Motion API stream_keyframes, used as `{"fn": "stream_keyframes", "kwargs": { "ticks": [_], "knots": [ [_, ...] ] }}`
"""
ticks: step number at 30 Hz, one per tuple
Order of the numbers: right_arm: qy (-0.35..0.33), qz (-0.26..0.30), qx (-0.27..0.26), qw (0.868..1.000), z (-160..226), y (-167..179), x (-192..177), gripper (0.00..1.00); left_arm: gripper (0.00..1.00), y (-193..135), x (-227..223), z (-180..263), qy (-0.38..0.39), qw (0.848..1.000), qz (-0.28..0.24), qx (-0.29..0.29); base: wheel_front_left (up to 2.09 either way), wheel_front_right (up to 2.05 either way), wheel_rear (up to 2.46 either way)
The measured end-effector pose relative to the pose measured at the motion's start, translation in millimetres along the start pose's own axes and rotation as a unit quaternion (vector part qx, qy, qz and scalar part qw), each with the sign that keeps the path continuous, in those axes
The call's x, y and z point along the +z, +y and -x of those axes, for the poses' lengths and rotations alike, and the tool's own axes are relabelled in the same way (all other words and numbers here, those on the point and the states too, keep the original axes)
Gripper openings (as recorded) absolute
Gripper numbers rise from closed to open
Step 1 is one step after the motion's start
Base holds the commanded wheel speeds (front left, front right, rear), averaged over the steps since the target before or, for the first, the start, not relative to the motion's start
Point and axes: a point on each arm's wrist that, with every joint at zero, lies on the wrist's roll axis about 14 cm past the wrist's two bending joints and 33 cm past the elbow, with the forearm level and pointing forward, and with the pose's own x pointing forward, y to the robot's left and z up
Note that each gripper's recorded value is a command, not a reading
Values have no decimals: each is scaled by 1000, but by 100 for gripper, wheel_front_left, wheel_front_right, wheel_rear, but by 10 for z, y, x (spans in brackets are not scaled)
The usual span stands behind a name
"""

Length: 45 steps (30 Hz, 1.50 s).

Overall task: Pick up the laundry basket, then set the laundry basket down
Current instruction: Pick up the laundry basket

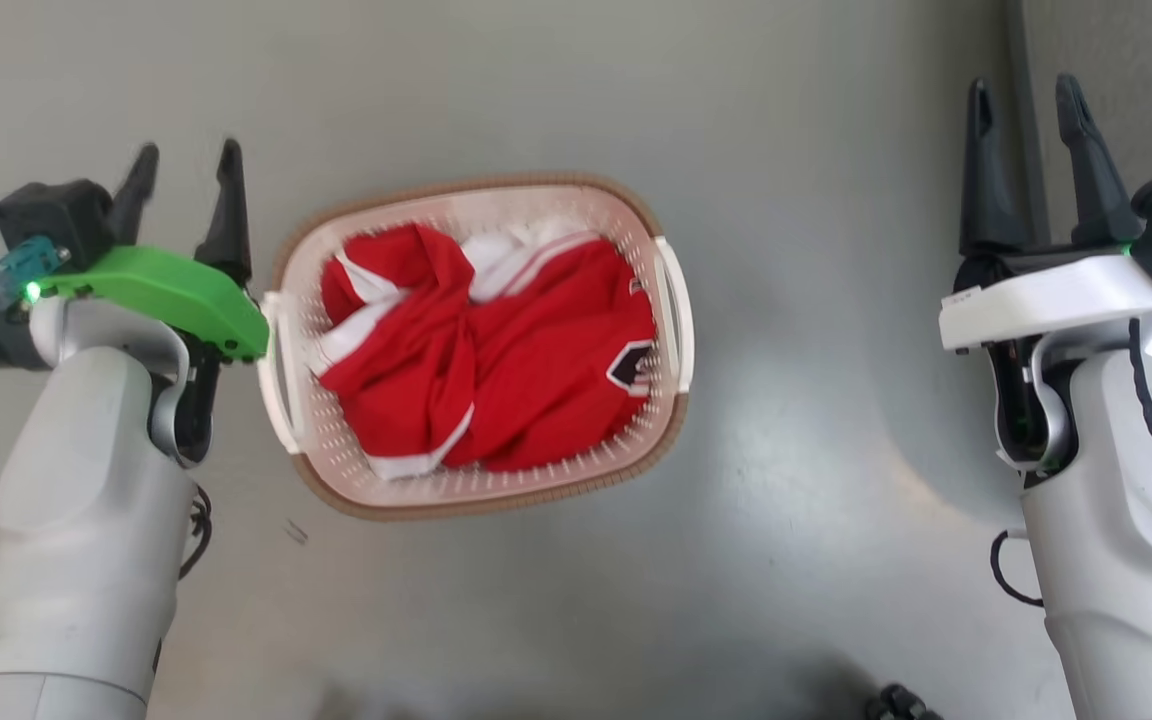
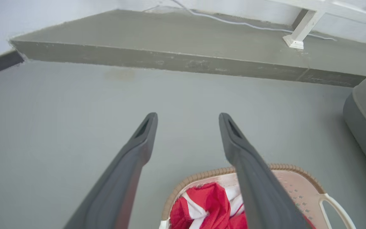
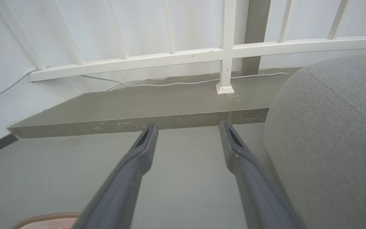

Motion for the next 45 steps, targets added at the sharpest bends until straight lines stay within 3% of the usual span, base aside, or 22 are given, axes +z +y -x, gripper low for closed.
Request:
{"fn": "stream_keyframes", "kwargs": {
  "ticks": [5, 9, 25, 45],
  "knots": [
    [-21, 1, 4, 1000, 92, 24, 223, 100, 100, -143, 714, 114, -96, 995, -21, -8, 0, 0, 0],
    [-31, 3, 5, 1000, 196, 33, 345, 100, 100, -225, 960, 326, -132, 990, -38, -9, 0, 0, 0],
    [-72, 1, 15, 997, 706, 108, 771, 100, 100, -414, 1133, 1233, -178, 981, -80, 6, 0, 0, 0],
    [-83, 6, 28, 996, 1170, 181, 845, 100, 100, -551, 988, 1902, -195, 977, -80, 17, 0, 0, 0]
  ]
}}
